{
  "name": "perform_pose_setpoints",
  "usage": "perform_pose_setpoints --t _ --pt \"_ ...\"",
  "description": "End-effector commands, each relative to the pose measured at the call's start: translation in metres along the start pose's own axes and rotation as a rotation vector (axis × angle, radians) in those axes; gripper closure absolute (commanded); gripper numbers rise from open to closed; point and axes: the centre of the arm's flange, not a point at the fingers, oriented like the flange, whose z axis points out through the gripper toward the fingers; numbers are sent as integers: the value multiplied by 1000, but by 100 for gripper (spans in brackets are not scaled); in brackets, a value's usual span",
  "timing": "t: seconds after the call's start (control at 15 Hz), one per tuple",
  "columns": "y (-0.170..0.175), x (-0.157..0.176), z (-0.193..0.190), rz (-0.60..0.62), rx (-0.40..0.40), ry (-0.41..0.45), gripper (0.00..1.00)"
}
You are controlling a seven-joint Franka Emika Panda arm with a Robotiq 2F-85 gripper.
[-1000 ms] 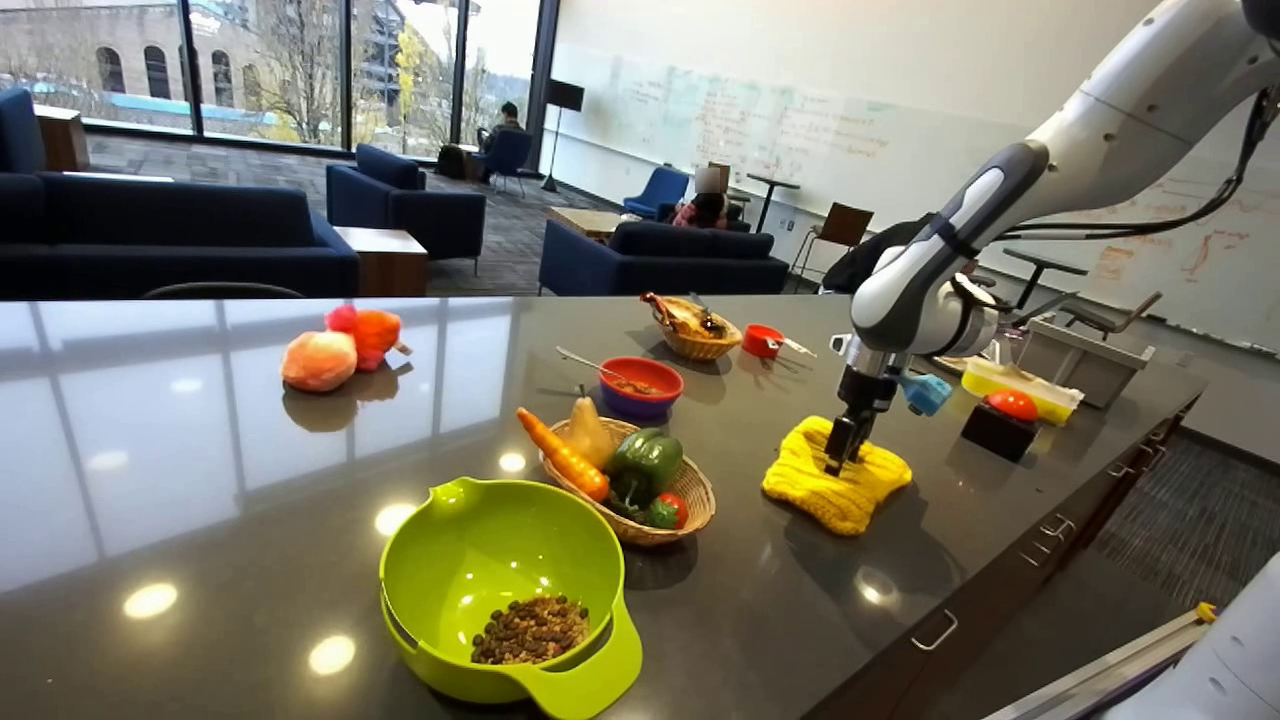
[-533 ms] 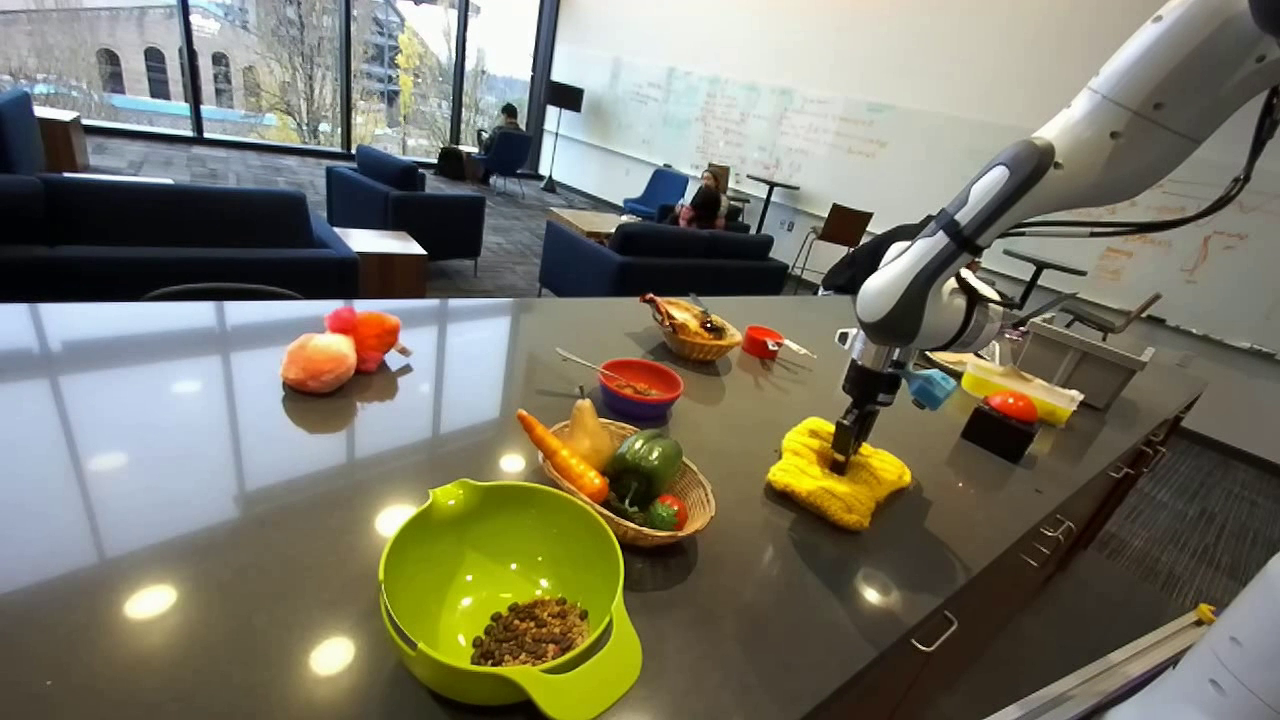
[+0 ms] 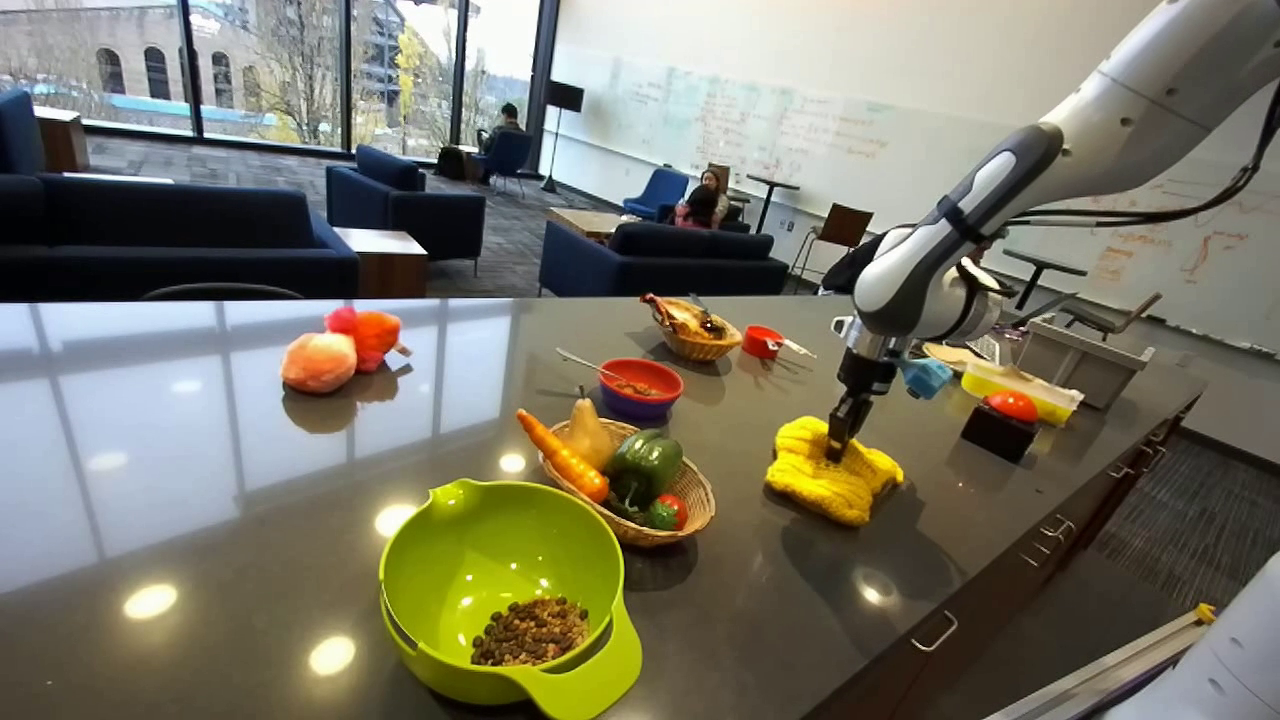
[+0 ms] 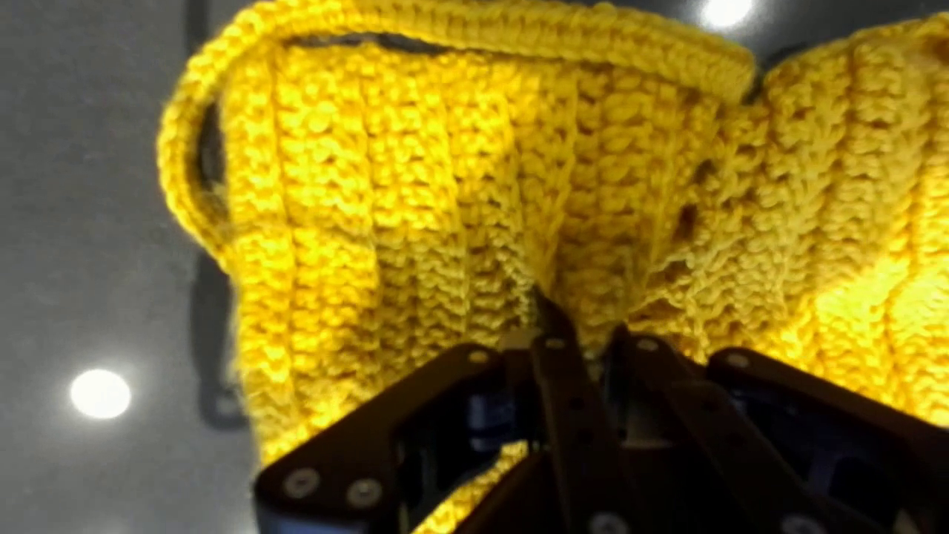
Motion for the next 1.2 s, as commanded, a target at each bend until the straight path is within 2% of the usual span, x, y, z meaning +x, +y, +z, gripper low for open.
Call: perform_pose_setpoints --t 0.0,0.33,0.73,1.13 --pt "-4 9 -41 21 -56 26 98" --pt "25 46 -83 97 -97 72 98" --pt "81 103 -124 166 -136 116 98" --pt "133 149 -141 193 -134 110 98"
